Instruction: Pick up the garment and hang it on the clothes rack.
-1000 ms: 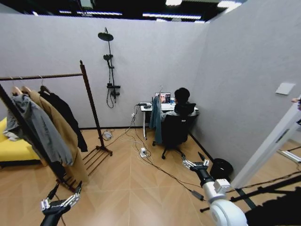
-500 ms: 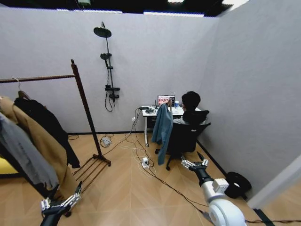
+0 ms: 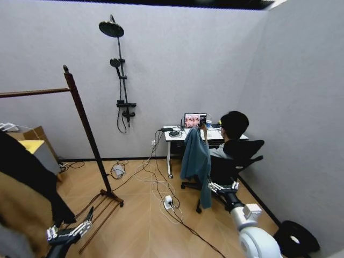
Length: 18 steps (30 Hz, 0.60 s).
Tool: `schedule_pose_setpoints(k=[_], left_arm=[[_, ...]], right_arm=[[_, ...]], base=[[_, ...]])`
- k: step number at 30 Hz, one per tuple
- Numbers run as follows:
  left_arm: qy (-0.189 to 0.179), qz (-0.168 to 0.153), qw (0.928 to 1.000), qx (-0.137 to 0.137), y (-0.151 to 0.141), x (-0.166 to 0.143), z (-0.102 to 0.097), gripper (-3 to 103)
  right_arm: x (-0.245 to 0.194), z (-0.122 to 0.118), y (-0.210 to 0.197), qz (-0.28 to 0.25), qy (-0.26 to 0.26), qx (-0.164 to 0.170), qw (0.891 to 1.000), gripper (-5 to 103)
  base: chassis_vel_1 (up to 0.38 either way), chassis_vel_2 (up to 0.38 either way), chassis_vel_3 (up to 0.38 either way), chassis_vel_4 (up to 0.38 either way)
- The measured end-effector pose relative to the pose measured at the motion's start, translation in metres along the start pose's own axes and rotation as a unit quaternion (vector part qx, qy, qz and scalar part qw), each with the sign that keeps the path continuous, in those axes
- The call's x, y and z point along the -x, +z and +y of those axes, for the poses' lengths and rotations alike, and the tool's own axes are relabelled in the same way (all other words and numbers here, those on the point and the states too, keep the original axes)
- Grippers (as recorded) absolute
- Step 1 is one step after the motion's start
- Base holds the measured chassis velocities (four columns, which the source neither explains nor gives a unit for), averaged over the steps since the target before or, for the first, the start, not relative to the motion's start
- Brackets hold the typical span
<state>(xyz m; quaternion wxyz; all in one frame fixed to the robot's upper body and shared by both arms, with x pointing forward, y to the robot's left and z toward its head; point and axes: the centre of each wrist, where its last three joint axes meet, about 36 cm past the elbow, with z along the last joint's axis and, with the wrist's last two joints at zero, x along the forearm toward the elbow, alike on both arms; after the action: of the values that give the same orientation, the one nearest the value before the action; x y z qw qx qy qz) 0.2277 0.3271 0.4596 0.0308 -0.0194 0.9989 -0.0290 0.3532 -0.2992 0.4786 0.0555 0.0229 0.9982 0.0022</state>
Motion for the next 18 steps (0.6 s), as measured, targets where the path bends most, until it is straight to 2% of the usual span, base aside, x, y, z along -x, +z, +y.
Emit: schedule_pose_setpoints(k=[2, 4, 5, 7, 10, 11, 12, 18], left_arm=[[0.000, 0.000, 1.0000, 0.000, 0.000, 0.000, 0.000, 100], [0.000, 0.000, 1.0000, 0.000, 0.000, 0.000, 0.000, 100], [0.000, 0.000, 1.0000, 0.000, 0.000, 0.000, 0.000, 100], [0.000, 0.000, 1.0000, 0.000, 0.000, 0.000, 0.000, 100], [0.000, 0.000, 1.0000, 0.000, 0.000, 0.000, 0.000, 100], [0.000, 0.000, 1.0000, 0.000, 0.000, 0.000, 0.000, 100], [0.000, 0.000, 1.0000, 0.000, 0.000, 0.000, 0.000, 100], [0.000, 0.000, 1.0000, 0.000, 0.000, 0.000, 0.000, 100]], right_arm=[[0.010, -0.009, -0.002, -0.002, 0.008, -0.001, 1.000, 100], [0.034, -0.029, -0.013, -0.014, 0.011, -0.005, 1.000, 100], [0.034, -0.029, -0.013, -0.014, 0.011, -0.005, 1.000, 100], [0.062, -0.050, -0.030, -0.029, 0.000, -0.021, 0.999, 100], [0.086, -0.064, -0.041, -0.035, -0.016, -0.036, 0.999, 100], [0.086, -0.064, -0.041, -0.035, -0.016, -0.036, 0.999, 100], [0.106, -0.071, -0.048, -0.039, -0.028, -0.046, 0.998, 100], [0.165, -0.075, -0.073, -0.039, -0.044, -0.045, 0.997, 100]], base=[[-0.332, 0.295, 0.265, -0.283], [-0.198, 0.233, 0.205, -0.063], [-0.180, 0.173, 0.144, -0.053], [-0.146, 0.131, 0.004, -0.076], [-0.072, 0.061, -0.024, -0.066], [0.009, 0.047, -0.054, -0.001], [0.000, 0.000, 0.000, 0.000], [0.073, -0.044, -0.033, 0.057]])
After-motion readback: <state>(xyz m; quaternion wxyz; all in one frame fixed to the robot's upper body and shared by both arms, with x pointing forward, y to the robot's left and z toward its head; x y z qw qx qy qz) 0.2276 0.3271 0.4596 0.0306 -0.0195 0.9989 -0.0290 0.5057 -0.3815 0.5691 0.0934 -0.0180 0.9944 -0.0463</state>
